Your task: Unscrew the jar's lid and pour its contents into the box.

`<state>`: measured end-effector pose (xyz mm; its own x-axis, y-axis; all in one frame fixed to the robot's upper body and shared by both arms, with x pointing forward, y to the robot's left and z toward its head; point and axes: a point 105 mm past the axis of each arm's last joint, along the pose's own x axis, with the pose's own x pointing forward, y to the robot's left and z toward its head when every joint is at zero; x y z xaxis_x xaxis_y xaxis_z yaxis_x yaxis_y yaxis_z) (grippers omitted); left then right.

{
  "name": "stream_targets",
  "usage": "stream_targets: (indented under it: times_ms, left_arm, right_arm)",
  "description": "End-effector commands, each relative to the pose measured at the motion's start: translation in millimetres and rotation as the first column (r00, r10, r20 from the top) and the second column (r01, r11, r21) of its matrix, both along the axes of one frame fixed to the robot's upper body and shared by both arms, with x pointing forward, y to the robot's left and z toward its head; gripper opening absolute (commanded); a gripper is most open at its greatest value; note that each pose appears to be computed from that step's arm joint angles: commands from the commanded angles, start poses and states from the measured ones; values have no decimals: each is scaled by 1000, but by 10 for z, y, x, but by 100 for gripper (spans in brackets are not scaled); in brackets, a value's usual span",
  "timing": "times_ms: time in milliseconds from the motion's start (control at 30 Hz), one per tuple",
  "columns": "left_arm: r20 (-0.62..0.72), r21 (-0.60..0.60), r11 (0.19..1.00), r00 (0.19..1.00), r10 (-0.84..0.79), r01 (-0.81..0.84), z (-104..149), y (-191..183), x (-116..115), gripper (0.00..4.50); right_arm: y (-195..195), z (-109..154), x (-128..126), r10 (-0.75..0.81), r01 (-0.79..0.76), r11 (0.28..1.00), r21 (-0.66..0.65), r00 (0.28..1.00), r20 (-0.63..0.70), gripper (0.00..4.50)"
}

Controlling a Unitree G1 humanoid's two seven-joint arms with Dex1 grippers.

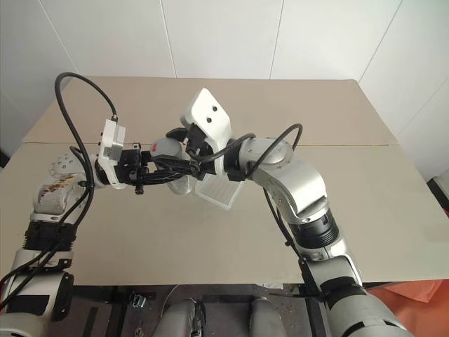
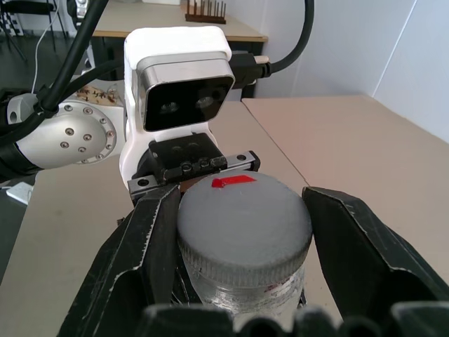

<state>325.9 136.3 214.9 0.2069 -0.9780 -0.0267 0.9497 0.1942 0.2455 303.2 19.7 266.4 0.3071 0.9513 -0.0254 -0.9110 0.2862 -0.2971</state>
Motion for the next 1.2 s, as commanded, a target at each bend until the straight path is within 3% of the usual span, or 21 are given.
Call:
stream_targets:
  times_ms: [33, 300, 433, 533, 667, 800, 933, 1000, 1133, 1200]
  left_arm:
    - [69, -2, 1000, 998, -13, 13, 129, -10, -53, 193]
    - [73, 44, 999, 997, -6, 3, 57, 34, -25, 193]
    - [109, 44, 998, 993, 40, -45, 72, 54, 54, 193]
    - [159, 6, 991, 979, 130, -133, 135, 40, 185, 193]
    - [226, 0, 972, 946, 230, -236, 137, -19, 334, 193]
    - [282, -13, 952, 912, 298, -307, 144, -78, 452, 193]
    - [380, 10, 927, 859, 343, -374, 150, -132, 566, 193]
    - [487, 43, 907, 801, 348, -420, 152, -173, 621, 193]
    - [773, 93, 857, 579, 258, -506, 176, -285, 682, 193]
    - [900, 122, 837, 415, 133, -533, 183, -363, 687, 193]
  right_arm:
    - [9, 147, -53, 29, -30, 999, 28, 999, 20, 272]
    - [-311, 542, 42, 3, 20, 975, 220, 995, -100, 272]
    - [-719, 484, 233, -230, 231, 953, 196, 973, -30, 272]
    - [-1192, 153, 395, -454, 450, 886, 113, 891, 13, 272]
    - [-1714, -479, 467, -642, 642, 766, -21, 766, 0, 272]
    - [-1909, -1103, 429, -711, 697, 702, -149, 699, -81, 272]
    - [-1891, -1423, 431, -729, 696, 683, -222, 671, -137, 391]
    - [-1872, -1326, 417, -718, 687, 694, -215, 683, -136, 446]
    - [-1758, -897, 308, -636, 617, 771, -157, 757, -150, 446]
    - [-1569, -678, 178, -526, 512, 851, -119, 828, -193, 446]
